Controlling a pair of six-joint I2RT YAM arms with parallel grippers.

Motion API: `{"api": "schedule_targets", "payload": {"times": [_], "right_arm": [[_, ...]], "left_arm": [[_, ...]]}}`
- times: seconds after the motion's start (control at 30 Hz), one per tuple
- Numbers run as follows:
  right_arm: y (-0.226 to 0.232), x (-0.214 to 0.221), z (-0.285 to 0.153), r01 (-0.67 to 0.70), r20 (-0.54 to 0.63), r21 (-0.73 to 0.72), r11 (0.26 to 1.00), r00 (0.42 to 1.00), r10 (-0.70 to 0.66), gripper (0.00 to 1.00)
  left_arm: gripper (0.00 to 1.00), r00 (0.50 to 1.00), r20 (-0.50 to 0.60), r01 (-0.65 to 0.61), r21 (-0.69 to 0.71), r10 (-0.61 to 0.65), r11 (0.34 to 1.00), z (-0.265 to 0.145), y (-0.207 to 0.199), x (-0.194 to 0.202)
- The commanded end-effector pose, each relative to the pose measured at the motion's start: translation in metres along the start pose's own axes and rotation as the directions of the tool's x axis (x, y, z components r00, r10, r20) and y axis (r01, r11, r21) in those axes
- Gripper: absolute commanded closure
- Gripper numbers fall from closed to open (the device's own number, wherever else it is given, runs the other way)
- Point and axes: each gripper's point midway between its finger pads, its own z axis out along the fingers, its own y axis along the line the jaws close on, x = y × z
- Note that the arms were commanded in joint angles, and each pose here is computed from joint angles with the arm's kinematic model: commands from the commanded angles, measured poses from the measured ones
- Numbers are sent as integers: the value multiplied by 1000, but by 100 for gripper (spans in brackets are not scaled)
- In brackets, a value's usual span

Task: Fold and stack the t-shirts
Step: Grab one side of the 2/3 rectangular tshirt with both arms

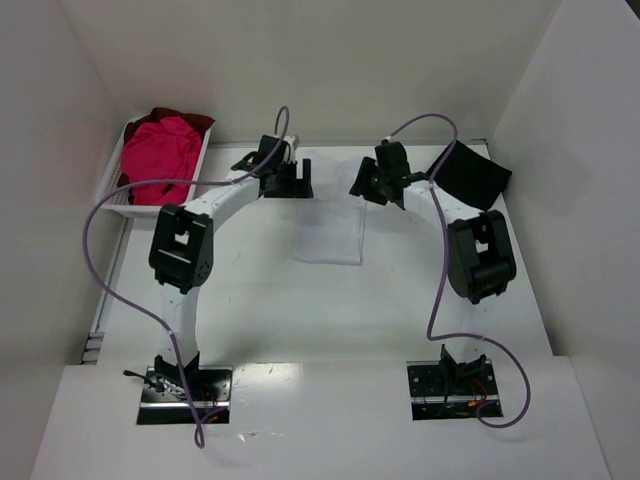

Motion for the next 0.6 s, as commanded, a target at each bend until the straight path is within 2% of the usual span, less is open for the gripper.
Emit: {"api": "schedule_targets", "payload": {"times": [0.0,0.07,0.1,0.17,0.2,0.23,0.33,0.47,0.57], "right_arm": [[-5,-5,-41,17,53,4,1000,998,-17,42],[-4,6,-55,18,41,-26,999,999,-17,36],[-16,29,-55,6,-9,-11,1000,1000,-6,35],[-12,42,-65,-4,-34,-58,998,999,2,34],[-23,64,-65,-9,-79,-49,999,997,5,34],[-24,66,-69,-20,-71,-54,998,997,16,34],[-27,104,-75,5,-136,-50,999,991,-12,34],[-23,134,-82,19,-170,-61,998,985,-29,35],[-24,142,-82,9,-169,-58,998,985,-18,37]], "left_arm": [[5,989,138,-49,4,48,999,-60,-7,-39],[4,994,103,-43,-17,44,999,-71,1,-15],[4,996,85,-10,-19,12,1000,-73,3,-4],[4,998,68,12,32,-14,999,-84,-4,12],[4,999,5,43,34,-43,999,-79,2,45],[4,999,18,39,58,-40,998,-84,-1,48],[4,997,-54,64,71,-60,995,-85,3,84],[6,988,-132,95,117,-79,989,-88,0,119],[6,986,-146,100,161,-76,982,-89,-10,126]]}}
